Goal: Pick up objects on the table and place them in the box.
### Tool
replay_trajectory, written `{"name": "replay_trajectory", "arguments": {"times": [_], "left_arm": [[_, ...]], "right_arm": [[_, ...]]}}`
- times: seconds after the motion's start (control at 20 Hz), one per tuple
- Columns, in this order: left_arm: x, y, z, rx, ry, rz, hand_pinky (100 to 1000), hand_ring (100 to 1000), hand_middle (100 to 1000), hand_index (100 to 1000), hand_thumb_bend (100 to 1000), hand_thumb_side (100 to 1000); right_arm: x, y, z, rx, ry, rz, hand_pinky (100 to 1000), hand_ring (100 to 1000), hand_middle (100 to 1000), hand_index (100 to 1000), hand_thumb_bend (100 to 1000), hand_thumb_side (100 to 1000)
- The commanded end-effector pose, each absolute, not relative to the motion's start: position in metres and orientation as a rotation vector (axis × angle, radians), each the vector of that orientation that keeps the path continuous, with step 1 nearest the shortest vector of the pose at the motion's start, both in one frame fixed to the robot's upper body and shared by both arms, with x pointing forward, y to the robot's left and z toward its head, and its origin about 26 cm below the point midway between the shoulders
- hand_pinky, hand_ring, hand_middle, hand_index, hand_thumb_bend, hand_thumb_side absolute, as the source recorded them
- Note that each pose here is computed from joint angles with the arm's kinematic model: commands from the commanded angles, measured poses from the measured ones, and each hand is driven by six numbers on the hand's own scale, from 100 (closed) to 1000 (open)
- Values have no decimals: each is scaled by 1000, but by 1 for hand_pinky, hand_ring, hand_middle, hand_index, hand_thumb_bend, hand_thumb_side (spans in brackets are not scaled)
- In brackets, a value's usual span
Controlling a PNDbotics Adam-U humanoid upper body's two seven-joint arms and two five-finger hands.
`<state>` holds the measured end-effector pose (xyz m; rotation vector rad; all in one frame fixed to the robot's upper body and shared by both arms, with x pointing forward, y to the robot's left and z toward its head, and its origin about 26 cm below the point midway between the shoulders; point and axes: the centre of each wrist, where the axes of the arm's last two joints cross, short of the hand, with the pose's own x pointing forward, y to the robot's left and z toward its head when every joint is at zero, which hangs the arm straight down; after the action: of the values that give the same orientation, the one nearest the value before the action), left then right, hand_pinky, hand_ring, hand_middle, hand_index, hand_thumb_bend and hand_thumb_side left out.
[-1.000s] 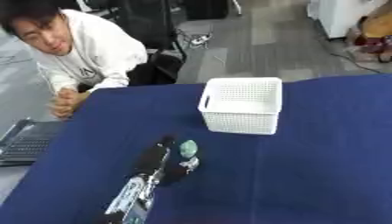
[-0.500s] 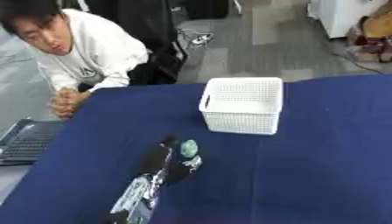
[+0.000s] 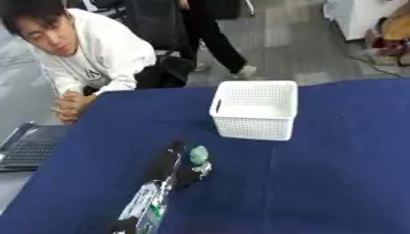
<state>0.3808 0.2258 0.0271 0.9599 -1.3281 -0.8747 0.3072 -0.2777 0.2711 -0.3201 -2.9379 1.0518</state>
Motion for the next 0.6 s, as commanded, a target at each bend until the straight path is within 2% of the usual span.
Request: {"name": "replay_trajectory", "arguments": {"times": [0.05,0.6], "left_arm": [[385,229,35,990,-1339,-861,602,775,963,993,544,1000],[387,231,32,989,-1330,-860,610,777,962,990,532,1000]], "right_arm": [[304,-277,280,-339,-2971,1060,100,268,313,577,100,1000],[304,-277,280,-338,-2973,1058,100,268,313,577,100,1000]]}}
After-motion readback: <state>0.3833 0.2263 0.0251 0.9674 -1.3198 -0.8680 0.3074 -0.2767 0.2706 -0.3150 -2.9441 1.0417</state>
